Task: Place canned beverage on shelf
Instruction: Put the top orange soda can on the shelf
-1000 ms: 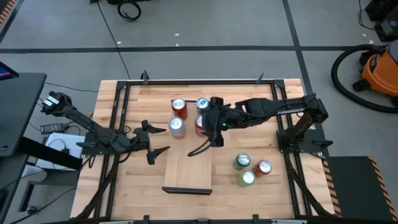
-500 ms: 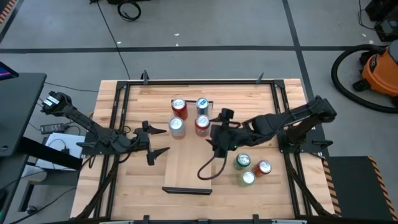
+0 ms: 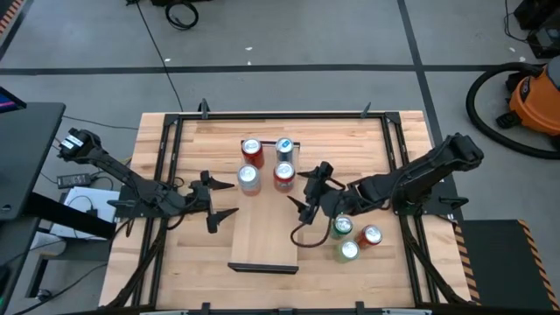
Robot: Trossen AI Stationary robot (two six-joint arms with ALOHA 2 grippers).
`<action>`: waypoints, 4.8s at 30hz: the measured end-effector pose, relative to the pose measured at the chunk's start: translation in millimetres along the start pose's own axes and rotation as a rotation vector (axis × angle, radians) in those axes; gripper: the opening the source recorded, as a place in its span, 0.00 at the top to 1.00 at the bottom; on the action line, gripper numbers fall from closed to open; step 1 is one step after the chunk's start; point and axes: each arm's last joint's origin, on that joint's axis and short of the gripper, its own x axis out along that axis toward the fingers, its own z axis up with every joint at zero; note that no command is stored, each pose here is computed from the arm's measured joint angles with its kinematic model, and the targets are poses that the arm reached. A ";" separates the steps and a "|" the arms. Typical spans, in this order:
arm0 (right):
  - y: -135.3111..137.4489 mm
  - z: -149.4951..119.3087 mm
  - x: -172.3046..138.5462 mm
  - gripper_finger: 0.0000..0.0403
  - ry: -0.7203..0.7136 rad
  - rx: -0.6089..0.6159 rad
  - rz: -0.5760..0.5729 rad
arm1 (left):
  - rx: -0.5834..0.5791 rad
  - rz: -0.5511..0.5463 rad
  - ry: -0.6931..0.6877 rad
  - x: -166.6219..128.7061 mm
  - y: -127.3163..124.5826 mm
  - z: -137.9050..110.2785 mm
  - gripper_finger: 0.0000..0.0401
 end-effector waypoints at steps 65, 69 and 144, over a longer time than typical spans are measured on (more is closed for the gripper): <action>-12.9 94.0 1.1 0.24 0.144 -0.470 0.296 | -0.005 0.006 0.001 0.7 1.0 0.0 0.02; -20.3 111.0 14.7 0.18 0.202 -0.499 0.323 | -0.058 0.007 0.015 0.4 1.0 -1.8 0.02; -15.9 140.3 21.5 0.14 0.274 -0.643 0.556 | -0.253 -0.107 0.089 -13.1 -14.3 -10.5 0.02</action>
